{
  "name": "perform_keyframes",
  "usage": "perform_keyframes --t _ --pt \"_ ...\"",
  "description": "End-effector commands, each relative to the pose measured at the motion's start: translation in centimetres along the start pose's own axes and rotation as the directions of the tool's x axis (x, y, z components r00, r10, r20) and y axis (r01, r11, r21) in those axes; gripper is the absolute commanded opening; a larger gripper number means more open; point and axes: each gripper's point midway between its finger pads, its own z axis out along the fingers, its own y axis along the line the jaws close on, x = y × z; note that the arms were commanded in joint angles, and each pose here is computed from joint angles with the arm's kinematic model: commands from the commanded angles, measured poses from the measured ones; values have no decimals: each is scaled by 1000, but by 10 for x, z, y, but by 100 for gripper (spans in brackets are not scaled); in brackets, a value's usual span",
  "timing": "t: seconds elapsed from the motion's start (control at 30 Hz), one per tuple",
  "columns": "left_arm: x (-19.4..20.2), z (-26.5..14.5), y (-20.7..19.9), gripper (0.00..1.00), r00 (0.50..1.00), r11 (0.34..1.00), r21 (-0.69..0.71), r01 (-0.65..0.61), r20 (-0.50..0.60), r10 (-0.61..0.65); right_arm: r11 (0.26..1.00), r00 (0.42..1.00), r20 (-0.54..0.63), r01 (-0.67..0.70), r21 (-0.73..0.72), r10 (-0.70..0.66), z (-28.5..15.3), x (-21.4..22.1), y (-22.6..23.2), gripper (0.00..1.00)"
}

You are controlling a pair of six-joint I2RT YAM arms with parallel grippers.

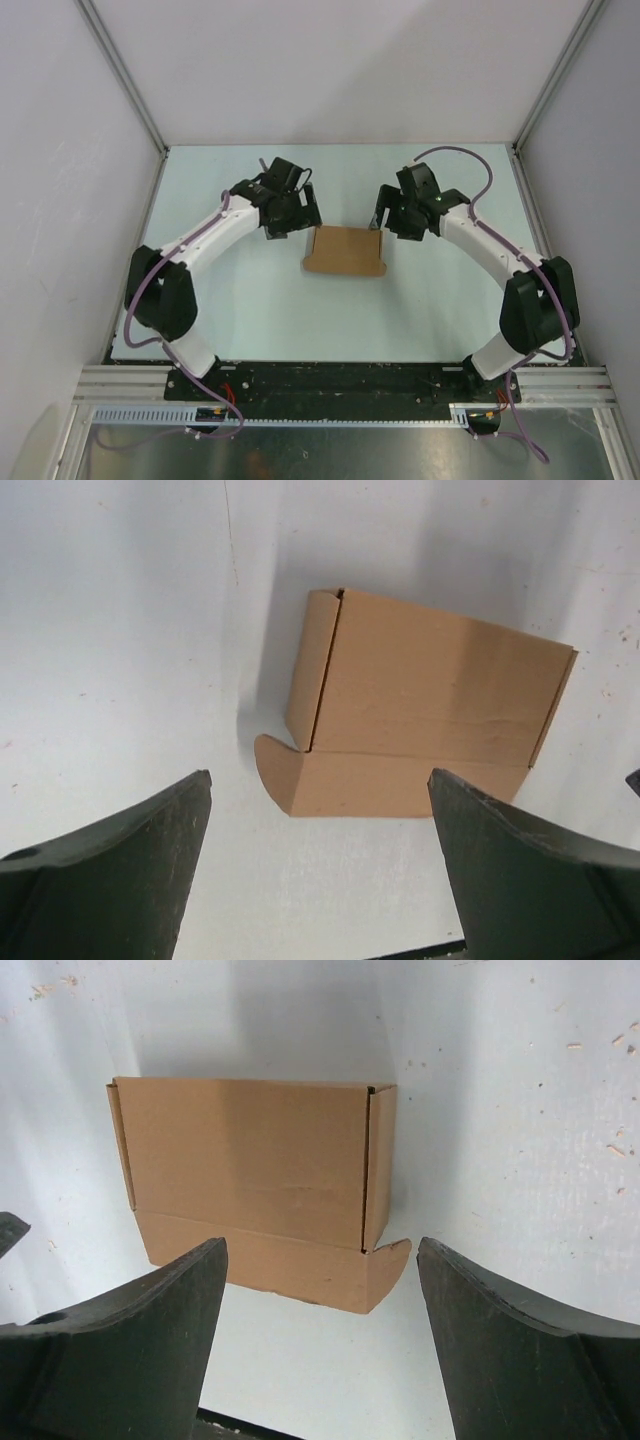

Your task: Fold the paper box

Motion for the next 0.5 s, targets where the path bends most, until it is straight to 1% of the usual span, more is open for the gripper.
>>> perform_keyframes --t 0.0,0.13,0.3,0.37,0.47 --pt "-9 -16 1 94 996 1000 23 10 86 -12 999 995 89 46 17 -48 -14 -7 3 82" --pt "-7 -19 10 93 992 1000 23 -18 123 15 998 992 115 57 37 -60 -22 -1 4 81" --pt "11 -16 24 92 995 1000 13 -21 103 19 998 990 129 50 33 -54 -27 8 4 81" --pt "12 -17 24 91 994 999 18 -32 106 29 999 991 129 29 24 -32 -25 13 3 81" --pt "12 -20 24 91 992 999 24 -32 119 29 999 991 126 32 28 -36 -23 23 2 81"
